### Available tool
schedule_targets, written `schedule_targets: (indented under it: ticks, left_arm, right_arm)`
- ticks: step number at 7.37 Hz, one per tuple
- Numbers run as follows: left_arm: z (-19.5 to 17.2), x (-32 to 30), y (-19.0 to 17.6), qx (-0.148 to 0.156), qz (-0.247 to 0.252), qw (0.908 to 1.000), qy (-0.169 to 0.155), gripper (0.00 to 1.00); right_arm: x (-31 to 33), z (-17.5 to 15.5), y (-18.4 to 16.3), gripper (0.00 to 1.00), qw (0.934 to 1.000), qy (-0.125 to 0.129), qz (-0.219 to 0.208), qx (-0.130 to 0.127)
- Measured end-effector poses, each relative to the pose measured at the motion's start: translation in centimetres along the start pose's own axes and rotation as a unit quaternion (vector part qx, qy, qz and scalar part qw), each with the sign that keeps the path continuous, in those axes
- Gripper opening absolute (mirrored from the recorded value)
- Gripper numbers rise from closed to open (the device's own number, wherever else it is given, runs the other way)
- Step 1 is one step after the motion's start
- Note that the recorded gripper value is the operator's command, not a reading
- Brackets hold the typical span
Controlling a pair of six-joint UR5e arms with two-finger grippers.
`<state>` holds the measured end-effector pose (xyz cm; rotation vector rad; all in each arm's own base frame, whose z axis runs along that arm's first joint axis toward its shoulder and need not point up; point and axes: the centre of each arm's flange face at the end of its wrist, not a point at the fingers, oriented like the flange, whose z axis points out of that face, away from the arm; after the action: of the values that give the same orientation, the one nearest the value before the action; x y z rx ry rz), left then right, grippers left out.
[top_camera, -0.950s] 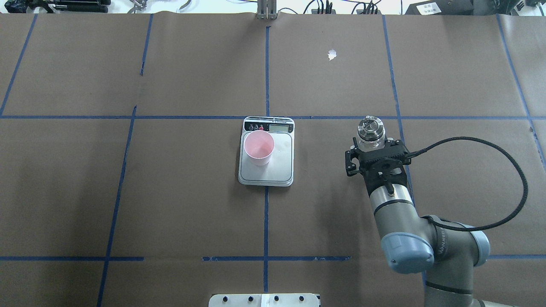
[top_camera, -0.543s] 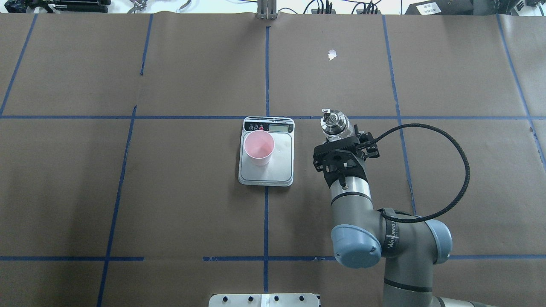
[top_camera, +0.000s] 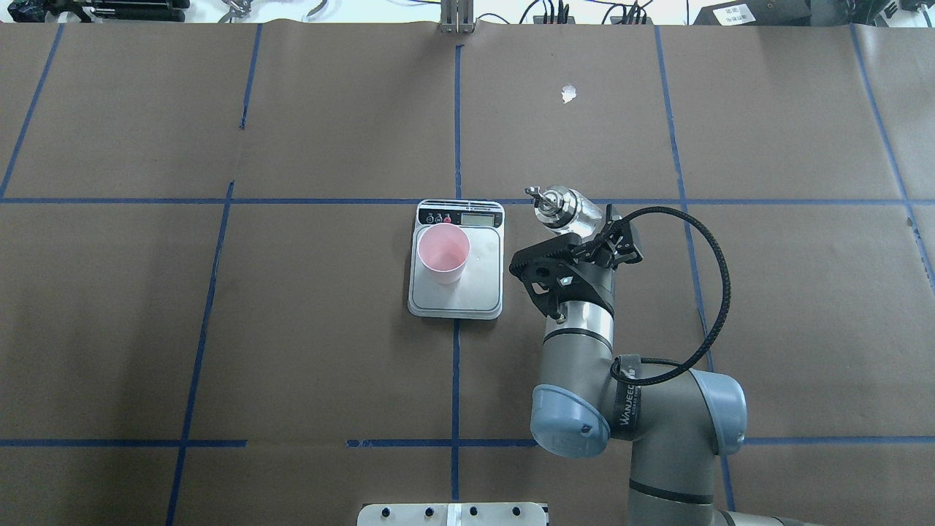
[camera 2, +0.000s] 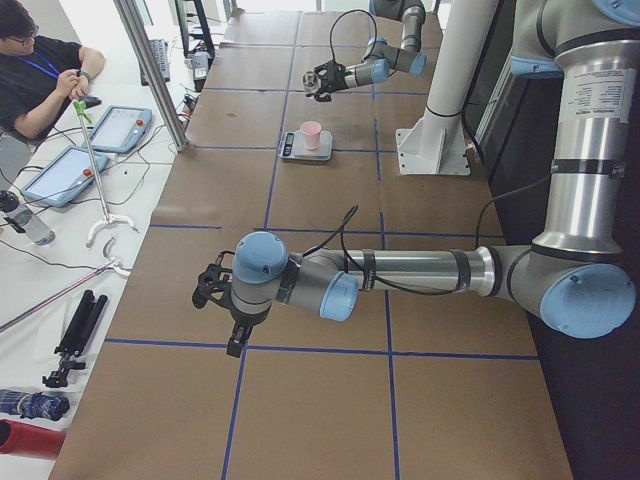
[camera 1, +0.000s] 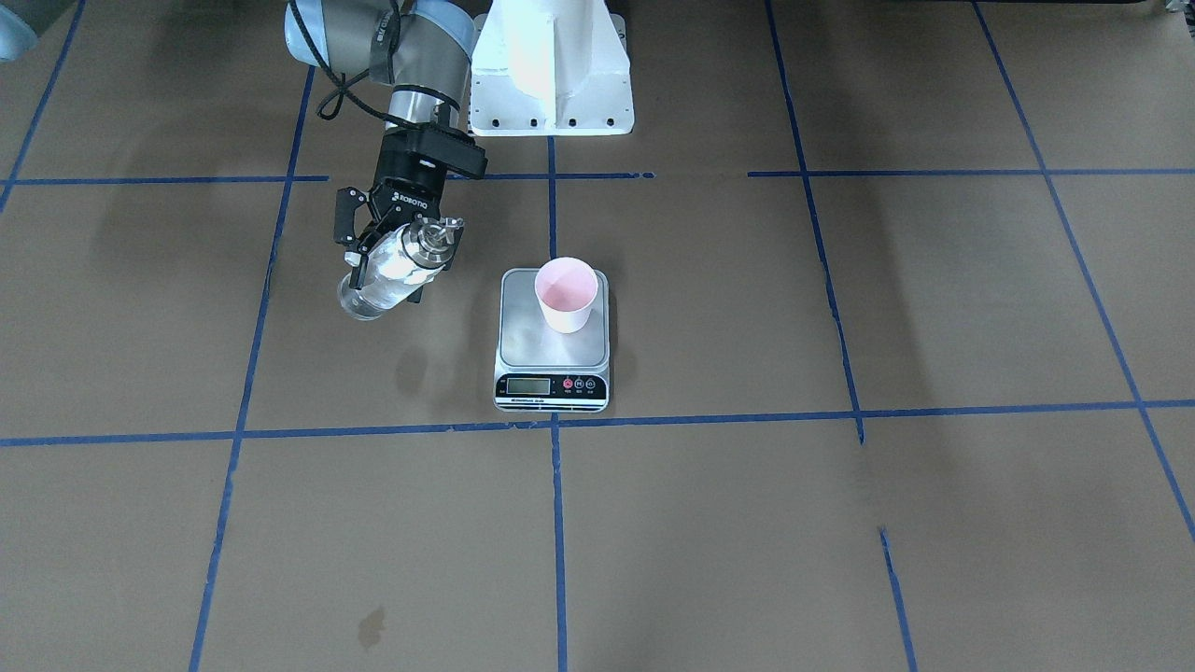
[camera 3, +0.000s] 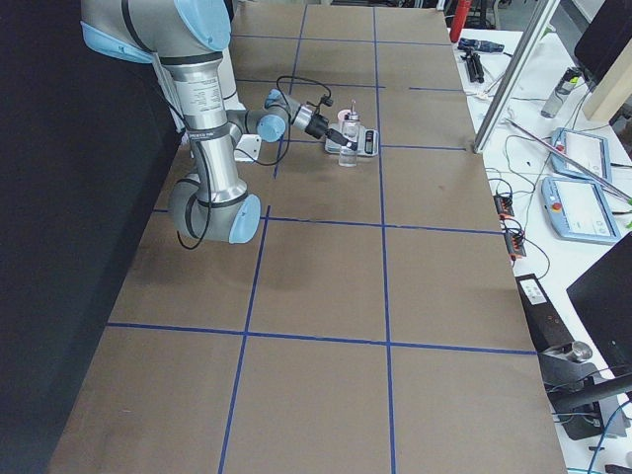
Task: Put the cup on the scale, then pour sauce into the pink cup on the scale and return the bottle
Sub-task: 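Carry the bottle with the right gripper over the pink cup, then tilt the bottle with the right gripper to pour into the cup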
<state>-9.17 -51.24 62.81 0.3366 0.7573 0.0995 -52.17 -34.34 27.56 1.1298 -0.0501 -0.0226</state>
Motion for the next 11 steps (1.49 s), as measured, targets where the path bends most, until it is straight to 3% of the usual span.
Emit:
schedule_targets:
  ticks: [4, 8, 11]
  left_arm:
    - [0.2, -0.2, 0.3, -0.003, -0.003, 1.0000, 0.000, 1.00]
    - [0.7, -0.7, 0.6, -0.008, -0.008, 0.9999, 0.000, 1.00]
    - [1.2, -1.1, 0.9, -0.013, -0.013, 0.9998, 0.001, 1.00]
  right_arm:
    - [-1.8, -1.5, -1.2, 0.00, 0.9930, 0.053, -0.105, 0.011]
    - [-4.2, -1.1, -2.1, 0.00, 0.9846, 0.075, -0.156, 0.025]
    - [-4.3, 0.3, -2.4, 0.00, 0.9733, 0.095, -0.208, 0.025]
